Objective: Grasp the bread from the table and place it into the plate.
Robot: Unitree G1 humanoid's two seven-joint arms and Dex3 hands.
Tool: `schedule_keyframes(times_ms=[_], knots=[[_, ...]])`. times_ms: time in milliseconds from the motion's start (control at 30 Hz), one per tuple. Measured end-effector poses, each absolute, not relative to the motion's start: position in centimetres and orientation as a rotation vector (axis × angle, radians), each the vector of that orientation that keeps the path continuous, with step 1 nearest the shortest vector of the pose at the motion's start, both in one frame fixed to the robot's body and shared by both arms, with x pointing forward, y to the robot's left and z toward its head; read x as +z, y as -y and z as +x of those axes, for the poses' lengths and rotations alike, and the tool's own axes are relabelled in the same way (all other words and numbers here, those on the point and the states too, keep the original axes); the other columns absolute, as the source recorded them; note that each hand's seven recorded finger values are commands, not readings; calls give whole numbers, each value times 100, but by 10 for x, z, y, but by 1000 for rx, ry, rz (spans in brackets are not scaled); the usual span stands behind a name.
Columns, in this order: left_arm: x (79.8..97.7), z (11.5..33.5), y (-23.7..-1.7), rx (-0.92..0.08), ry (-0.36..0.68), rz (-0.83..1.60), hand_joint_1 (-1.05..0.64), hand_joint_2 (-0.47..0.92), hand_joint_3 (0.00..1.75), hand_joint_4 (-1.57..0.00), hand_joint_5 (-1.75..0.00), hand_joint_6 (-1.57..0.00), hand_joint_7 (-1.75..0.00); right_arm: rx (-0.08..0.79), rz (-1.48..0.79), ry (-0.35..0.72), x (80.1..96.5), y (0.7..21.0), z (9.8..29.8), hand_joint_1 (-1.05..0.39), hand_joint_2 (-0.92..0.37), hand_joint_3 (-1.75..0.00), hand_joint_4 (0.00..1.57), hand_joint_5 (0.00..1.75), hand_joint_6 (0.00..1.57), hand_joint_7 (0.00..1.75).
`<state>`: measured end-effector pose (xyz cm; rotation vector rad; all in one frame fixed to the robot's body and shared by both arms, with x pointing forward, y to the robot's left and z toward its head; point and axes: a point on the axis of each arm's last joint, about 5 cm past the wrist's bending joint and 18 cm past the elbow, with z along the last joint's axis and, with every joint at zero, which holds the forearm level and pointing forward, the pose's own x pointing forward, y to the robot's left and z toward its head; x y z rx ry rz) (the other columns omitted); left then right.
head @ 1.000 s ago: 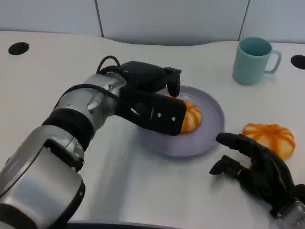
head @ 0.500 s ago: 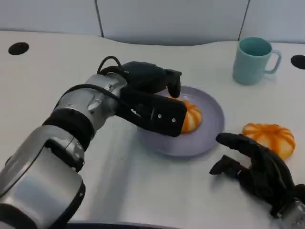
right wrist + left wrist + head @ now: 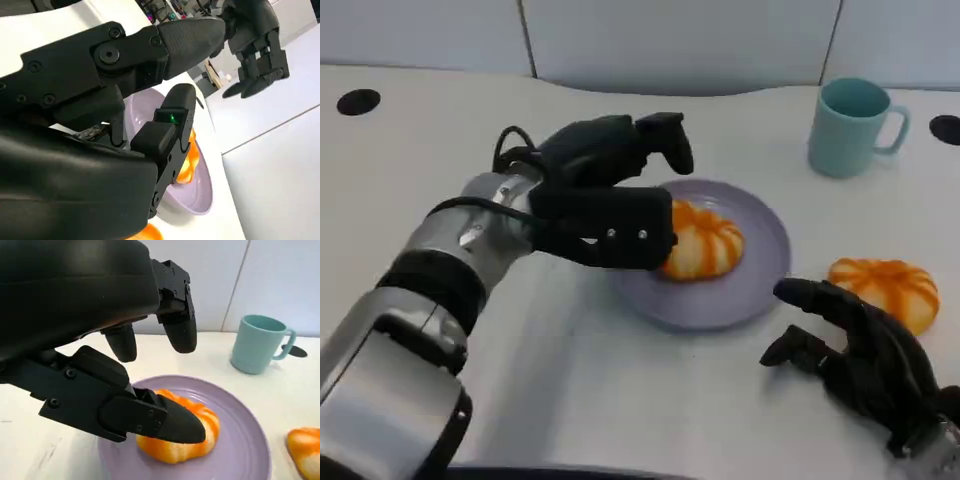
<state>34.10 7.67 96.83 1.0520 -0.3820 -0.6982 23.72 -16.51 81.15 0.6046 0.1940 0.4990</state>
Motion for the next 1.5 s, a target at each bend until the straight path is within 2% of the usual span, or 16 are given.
schedule_keyframes(times_ms=[100, 267, 600, 733, 867, 1200, 1500], knots=[[968, 340, -85, -649, 394, 904, -82, 92, 25, -8, -148, -3, -127, 498, 606, -193, 811, 165, 237, -43, -92, -16, 68, 121, 84, 44], [966, 341, -97, -610, 390, 817, -77, 92, 22, -14, -143, -12, -114, 501, 612, -195, 811, 165, 238, -43, -92, -13, 69, 122, 86, 44], [960, 334, -114, -569, 448, 641, -66, 92, 15, -18, -138, -21, -101, 502, 610, -197, 811, 165, 239, -44, -92, -15, 69, 122, 86, 42], [954, 331, -122, -565, 442, 607, -64, 92, 13, -21, -133, -26, -92, 503, 599, -193, 811, 165, 239, -43, -92, -16, 69, 121, 86, 42], [944, 324, -136, -512, 431, 456, -61, 92, 12, -25, -130, -32, -85, 501, 605, -195, 811, 165, 239, -43, -92, -15, 69, 121, 86, 42], [921, 302, -153, -442, 433, 204, -47, 92, 13, -27, -135, -35, -80, 500, 607, -201, 812, 165, 239, -44, -92, -13, 68, 122, 87, 42], [915, 294, -162, -421, 434, 149, -44, 92, 13, -27, -137, -36, -81, 497, 605, -201, 811, 166, 239, -44, -92, -14, 68, 121, 88, 41]])
